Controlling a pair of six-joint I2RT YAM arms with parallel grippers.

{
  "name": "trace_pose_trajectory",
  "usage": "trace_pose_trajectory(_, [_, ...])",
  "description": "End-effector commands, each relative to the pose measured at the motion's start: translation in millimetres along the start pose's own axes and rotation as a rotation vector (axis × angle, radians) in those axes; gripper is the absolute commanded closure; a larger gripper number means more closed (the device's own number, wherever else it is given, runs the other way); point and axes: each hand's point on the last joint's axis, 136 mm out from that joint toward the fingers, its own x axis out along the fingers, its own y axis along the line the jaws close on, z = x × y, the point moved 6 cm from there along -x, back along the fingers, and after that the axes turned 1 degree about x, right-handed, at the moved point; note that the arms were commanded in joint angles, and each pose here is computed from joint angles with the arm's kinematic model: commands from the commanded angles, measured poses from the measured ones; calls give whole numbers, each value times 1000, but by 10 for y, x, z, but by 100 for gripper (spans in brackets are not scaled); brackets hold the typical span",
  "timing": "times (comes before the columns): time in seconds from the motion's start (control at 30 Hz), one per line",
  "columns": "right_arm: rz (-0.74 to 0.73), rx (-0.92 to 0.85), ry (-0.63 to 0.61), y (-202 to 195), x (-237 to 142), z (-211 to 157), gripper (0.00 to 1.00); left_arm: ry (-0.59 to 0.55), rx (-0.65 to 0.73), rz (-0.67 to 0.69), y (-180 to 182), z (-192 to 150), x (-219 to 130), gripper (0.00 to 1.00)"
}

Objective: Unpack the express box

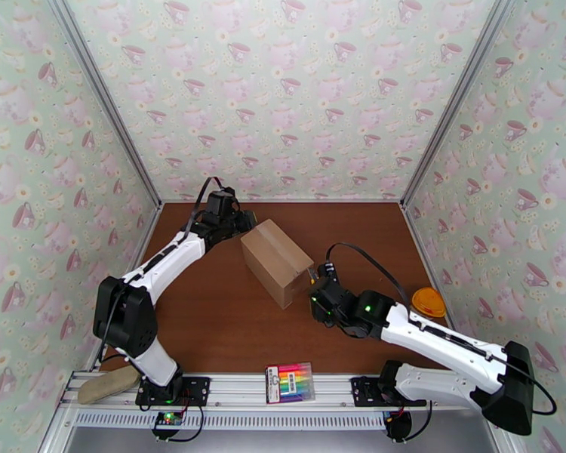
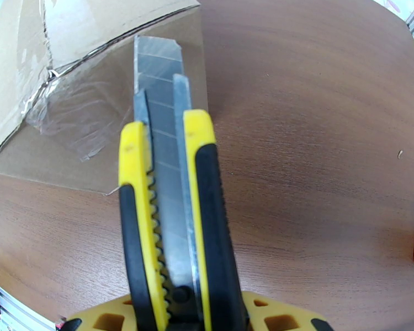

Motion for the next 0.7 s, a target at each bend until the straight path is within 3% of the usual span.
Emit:
trace_pose_trajectory(0.0, [17, 23, -39, 64, -62, 106, 100, -38, 11, -39, -91, 139, -48, 56])
trace_pose_trajectory(0.67, [11, 31, -54, 44, -103, 127, 100, -43, 5, -45, -95, 153, -54, 56])
